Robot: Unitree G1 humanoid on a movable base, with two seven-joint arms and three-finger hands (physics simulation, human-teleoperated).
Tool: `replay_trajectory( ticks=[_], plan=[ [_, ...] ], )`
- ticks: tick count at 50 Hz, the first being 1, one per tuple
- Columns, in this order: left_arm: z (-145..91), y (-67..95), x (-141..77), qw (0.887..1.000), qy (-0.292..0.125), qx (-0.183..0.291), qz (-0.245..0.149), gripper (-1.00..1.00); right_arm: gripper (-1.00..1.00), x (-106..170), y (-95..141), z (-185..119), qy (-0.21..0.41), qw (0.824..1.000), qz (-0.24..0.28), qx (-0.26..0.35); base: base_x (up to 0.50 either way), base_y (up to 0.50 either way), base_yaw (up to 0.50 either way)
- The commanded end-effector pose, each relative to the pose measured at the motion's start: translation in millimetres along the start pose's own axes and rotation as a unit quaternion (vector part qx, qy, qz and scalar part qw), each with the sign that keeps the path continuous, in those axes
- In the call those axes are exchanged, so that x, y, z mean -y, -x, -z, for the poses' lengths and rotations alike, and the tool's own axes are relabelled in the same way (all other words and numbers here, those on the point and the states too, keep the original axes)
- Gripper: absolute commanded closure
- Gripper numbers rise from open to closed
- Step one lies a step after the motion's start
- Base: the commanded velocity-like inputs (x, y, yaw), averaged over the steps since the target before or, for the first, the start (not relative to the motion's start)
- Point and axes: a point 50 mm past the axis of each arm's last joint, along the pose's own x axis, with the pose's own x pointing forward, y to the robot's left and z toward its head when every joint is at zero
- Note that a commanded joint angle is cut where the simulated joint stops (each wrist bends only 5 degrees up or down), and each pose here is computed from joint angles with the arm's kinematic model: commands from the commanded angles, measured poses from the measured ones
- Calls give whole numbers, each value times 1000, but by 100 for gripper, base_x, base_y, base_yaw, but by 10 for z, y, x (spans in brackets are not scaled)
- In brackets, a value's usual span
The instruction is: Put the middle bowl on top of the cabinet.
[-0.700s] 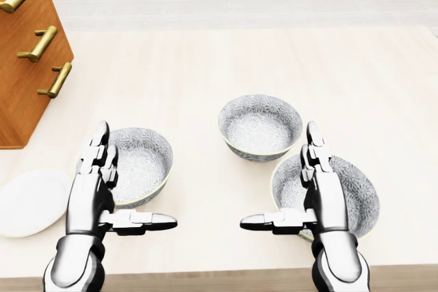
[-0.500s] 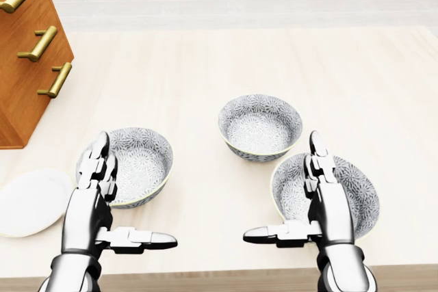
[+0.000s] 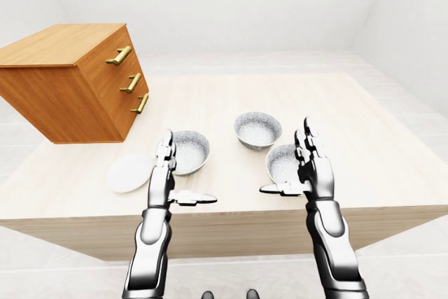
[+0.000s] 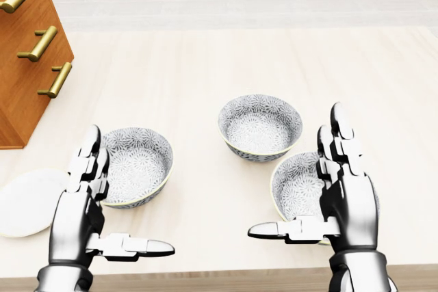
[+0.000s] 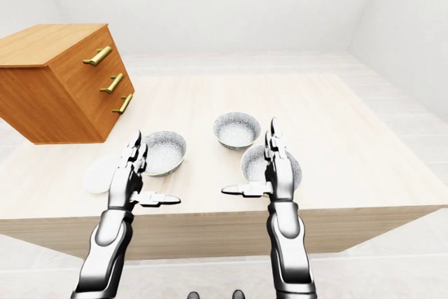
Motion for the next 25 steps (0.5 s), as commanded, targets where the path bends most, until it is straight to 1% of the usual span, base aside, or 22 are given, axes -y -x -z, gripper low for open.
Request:
replay_trajectory(
  ticks=[1, 2, 3, 4, 5, 7, 8, 10, 12, 14, 17, 18, 19, 20, 22, 25],
  plan=[
    [-295, 77, -21, 997, 10, 69, 11, -100, -100, -23, 53, -230, 39, 998, 1, 46, 0, 0, 0],
    [-316, 89, -18, 997, 11, 74, 13, -100, -100, -18, 50, -231, 39, 998, 2, 47, 0, 0, 0],
    [-323, 101, -26, 997, -1, 74, 7, -100, -100, -11, 53, -259, 38, 998, 2, 52, 0, 0, 0],
    [-329, 109, -21, 997, 6, 76, 10, -100, -100, -8, 53, -265, 37, 998, 3, 54, 0, 0, 0],
    [-346, 113, -57, 996, 25, 80, -6, -100, -100, 4, 58, -281, 35, 998, 5, 57, 0, 0, 0],
    [-429, 128, -101, 995, 20, 98, -17, -100, -100, -1, 77, -325, 34, 997, 0, 65, 0, 0, 0],
    [-467, 138, -113, 994, 21, 106, -21, -100, -100, -34, 94, -344, 58, 996, -11, 68, 0, 0, 0],
    [-485, 154, -130, 994, 6, 108, -33, -100, -100, -103, 122, -382, 42, 996, -23, 75, 0, 0, 0],
    [-494, 169, -116, 994, -1, 109, -30, -100, -100, -107, 139, -410, 42, 996, -23, 81, 0, 0, 0],
    [-489, 167, -122, 994, 3, 108, -32, -100, -100, -122, 165, -485, 41, 994, -25, 96, 0, 0, 0],
    [-552, 198, -132, 992, 3, 121, -34, -100, -100, -125, 163, -465, 46, 994, -27, 91, 0, 0, 0],
    [-555, 206, -159, 991, -14, 121, -53, -100, -100, -120, 153, -436, 47, 995, -28, 85, 0, 0, 0],
    [-563, 208, -179, 990, -23, 122, -63, -100, -100, -119, 145, -403, 55, 995, -31, 79, 0, 0, 0],
    [-581, 209, -189, 990, -16, 126, -63, -100, -100, -113, 146, -390, 55, 995, -28, 76, 0, 0, 0],
    [-580, 205, -204, 989, -22, 126, -69, -100, -100, -124, 159, -460, 55, 994, -29, 90, 0, 0, 0],
    [-606, 212, -231, 988, -19, 132, -78, -100, -100, -128, 166, -446, 63, 994, -30, 87, 0, 0, 0]
  ],
)
